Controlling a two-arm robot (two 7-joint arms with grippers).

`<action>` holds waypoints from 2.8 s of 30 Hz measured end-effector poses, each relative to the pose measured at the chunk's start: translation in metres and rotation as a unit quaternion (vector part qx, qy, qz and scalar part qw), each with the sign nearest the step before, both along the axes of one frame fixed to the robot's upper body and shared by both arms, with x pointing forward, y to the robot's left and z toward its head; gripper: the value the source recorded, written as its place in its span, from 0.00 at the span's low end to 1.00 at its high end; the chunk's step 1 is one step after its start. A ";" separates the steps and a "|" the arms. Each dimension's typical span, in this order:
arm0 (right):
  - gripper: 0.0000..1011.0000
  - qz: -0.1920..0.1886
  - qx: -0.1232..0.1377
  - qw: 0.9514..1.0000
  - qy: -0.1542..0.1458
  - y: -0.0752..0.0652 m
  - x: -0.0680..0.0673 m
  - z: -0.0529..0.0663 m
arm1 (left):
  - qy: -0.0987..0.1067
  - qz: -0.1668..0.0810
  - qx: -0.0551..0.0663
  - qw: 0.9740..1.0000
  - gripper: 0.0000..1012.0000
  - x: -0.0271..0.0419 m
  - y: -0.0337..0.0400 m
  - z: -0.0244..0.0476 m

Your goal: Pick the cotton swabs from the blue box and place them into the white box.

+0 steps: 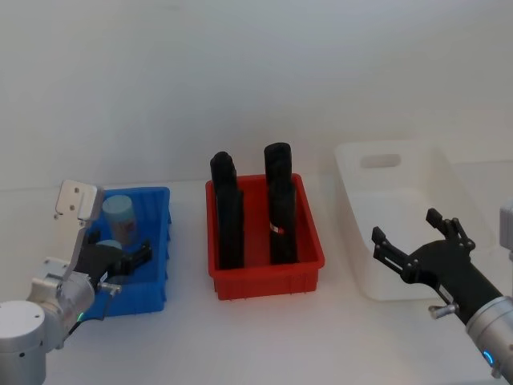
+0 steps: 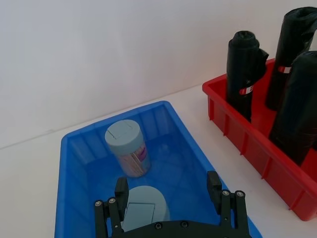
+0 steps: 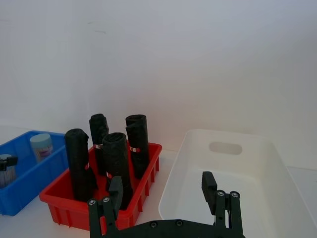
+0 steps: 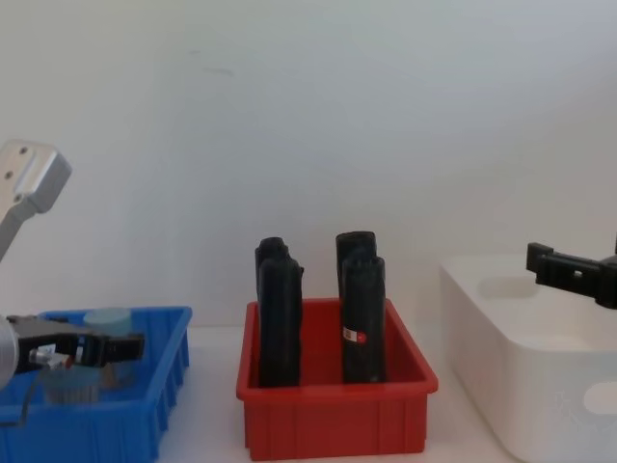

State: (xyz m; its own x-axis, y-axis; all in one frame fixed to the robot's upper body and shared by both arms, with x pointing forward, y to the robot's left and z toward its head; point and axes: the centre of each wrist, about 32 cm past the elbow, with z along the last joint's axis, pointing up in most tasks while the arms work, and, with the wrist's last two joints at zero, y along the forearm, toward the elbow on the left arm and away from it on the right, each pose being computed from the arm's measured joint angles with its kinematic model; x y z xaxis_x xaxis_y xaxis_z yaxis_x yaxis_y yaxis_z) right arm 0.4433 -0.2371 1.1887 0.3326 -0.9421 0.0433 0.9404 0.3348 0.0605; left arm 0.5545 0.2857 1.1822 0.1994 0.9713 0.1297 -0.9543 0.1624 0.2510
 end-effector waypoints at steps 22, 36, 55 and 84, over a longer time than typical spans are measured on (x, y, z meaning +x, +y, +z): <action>0.99 0.000 0.000 1.000 0.000 0.000 0.000 0.000 | 0.029 0.043 -0.010 0.999 0.99 0.0193 0.0338 -0.0101; 0.99 0.000 0.000 1.000 0.000 0.000 0.000 0.000 | 0.044 0.026 -0.026 0.998 0.68 0.0243 0.0439 -0.0111; 0.99 0.000 0.000 1.000 0.000 0.000 0.000 0.000 | 0.039 -0.029 -0.053 0.997 0.67 0.0270 0.0405 -0.0029; 0.99 0.000 0.000 1.000 0.000 0.000 0.000 0.000 | -0.057 -0.131 0.048 0.989 0.67 -0.0014 0.0059 0.0857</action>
